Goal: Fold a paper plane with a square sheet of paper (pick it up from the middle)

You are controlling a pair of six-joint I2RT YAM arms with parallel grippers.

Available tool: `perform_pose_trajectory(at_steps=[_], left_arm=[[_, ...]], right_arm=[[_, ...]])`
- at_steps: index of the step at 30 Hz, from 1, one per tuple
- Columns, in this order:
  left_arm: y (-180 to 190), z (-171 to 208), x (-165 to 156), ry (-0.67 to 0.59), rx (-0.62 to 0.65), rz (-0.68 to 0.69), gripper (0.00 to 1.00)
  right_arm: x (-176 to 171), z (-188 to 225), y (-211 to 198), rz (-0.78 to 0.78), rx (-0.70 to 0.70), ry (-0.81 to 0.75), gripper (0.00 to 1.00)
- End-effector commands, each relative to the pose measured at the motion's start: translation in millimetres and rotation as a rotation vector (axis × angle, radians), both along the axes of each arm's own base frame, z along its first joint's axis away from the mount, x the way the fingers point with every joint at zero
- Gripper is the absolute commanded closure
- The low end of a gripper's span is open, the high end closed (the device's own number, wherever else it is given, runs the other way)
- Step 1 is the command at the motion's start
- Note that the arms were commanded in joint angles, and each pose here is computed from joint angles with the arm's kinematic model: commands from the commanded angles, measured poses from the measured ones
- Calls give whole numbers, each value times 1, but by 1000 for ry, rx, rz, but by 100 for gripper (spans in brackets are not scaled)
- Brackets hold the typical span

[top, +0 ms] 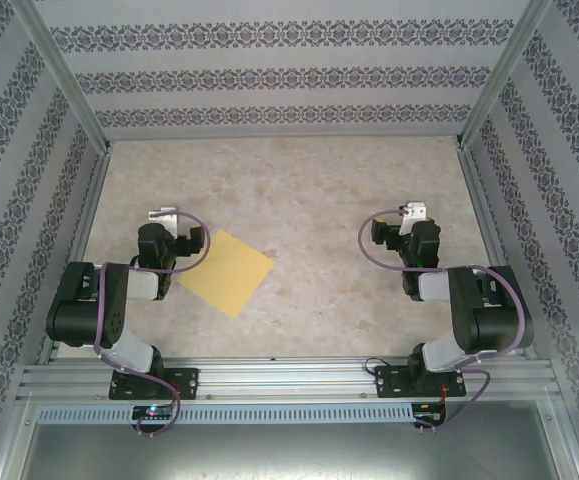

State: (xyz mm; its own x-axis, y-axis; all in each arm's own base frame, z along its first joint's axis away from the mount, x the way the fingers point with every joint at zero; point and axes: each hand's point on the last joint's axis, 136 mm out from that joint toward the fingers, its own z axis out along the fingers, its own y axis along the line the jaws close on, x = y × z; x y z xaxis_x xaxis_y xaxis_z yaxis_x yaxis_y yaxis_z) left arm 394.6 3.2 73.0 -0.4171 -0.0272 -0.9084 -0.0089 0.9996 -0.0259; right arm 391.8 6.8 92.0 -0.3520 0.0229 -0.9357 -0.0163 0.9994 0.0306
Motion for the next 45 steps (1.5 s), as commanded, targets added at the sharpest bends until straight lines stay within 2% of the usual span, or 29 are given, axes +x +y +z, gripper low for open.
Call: perform_pose_trajectory(at_steps=[1, 30, 34, 38, 40, 45], left_arm=[[1, 10, 5, -24, 11, -12, 0], [1, 10, 4, -26, 12, -16, 0], [-8, 26, 2, -11, 1, -64, 0], [-1, 44, -11, 35, -58, 3, 0], [-4, 60, -20, 9, -100, 7, 0], [27, 79, -52, 151, -301, 343, 0]], right_arm=[[6, 14, 0, 2, -1, -39, 2], [6, 14, 0, 2, -2, -38, 2], [6, 14, -1, 0, -1, -38, 2], [7, 12, -1, 4, 13, -26, 2], [7, 12, -2, 4, 13, -28, 2], [5, 14, 0, 10, 9, -37, 2]])
